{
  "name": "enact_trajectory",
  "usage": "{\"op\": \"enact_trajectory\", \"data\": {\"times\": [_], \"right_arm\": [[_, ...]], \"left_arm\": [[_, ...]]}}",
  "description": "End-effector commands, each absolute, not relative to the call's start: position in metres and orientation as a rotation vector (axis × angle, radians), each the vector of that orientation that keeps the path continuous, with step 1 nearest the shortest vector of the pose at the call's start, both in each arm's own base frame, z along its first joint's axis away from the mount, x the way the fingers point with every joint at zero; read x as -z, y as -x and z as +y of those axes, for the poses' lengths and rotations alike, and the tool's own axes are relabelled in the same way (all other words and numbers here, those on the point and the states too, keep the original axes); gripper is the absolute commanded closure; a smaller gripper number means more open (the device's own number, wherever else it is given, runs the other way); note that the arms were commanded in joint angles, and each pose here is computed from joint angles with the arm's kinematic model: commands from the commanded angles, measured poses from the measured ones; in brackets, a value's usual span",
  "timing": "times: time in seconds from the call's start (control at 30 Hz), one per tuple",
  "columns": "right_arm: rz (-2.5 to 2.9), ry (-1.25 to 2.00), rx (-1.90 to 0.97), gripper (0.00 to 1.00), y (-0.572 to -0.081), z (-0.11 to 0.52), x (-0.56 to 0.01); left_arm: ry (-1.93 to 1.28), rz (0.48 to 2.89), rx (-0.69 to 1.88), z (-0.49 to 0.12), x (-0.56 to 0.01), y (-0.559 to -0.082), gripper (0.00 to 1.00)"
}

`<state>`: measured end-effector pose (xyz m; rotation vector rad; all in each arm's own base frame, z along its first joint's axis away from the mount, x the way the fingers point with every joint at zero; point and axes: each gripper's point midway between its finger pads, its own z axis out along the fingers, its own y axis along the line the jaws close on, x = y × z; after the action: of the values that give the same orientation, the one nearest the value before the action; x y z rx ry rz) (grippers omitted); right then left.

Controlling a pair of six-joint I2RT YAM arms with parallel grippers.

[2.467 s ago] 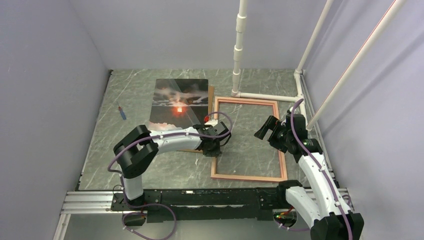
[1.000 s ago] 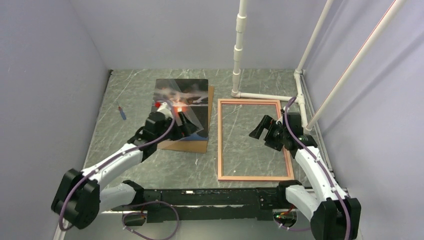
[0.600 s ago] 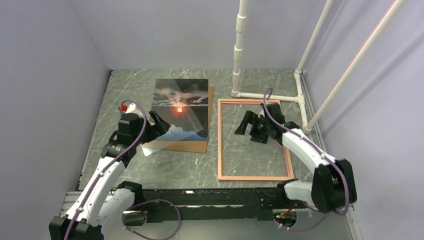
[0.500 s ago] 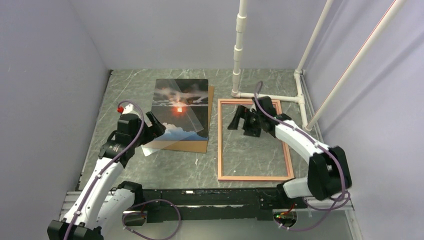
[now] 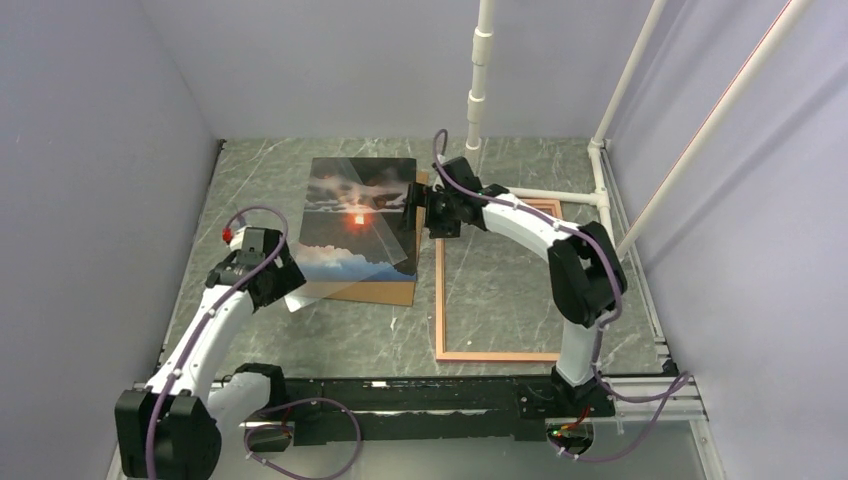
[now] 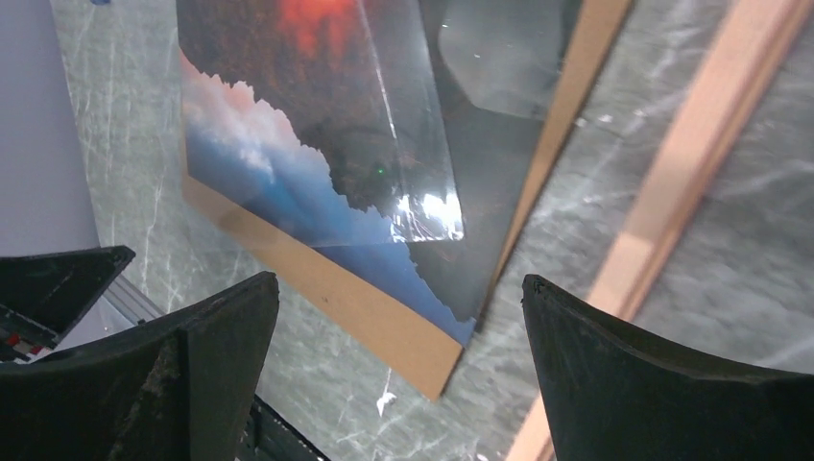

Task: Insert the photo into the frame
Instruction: Pick up the photo frame item at the center of the board.

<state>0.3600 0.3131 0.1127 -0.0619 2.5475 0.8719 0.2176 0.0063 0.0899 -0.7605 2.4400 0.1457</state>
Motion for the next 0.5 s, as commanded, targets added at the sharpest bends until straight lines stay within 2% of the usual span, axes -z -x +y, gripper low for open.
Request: {"op": "enact_trajectory", "data": {"times": [0.0, 0.27, 0.47], "right_arm": [[2.524, 0.15, -0.91, 0.0, -0.366, 0.342, -0.121], [2.498, 0.263, -1.04, 0.0, -0.368, 0.394, -0.117], [2.546, 0.245, -1.119, 0.0, -0.362, 0.423, -0.086]], "left_arm": [[0.798, 2.425, -0.057, 0.012, -0.084, -0.234, 0.01], [0.955, 2.403, 0.191, 0.03, -0.063, -0.252, 0.01], [0.965, 2.377, 0.417, 0.019, -0.056, -0.264, 0.01]]}}
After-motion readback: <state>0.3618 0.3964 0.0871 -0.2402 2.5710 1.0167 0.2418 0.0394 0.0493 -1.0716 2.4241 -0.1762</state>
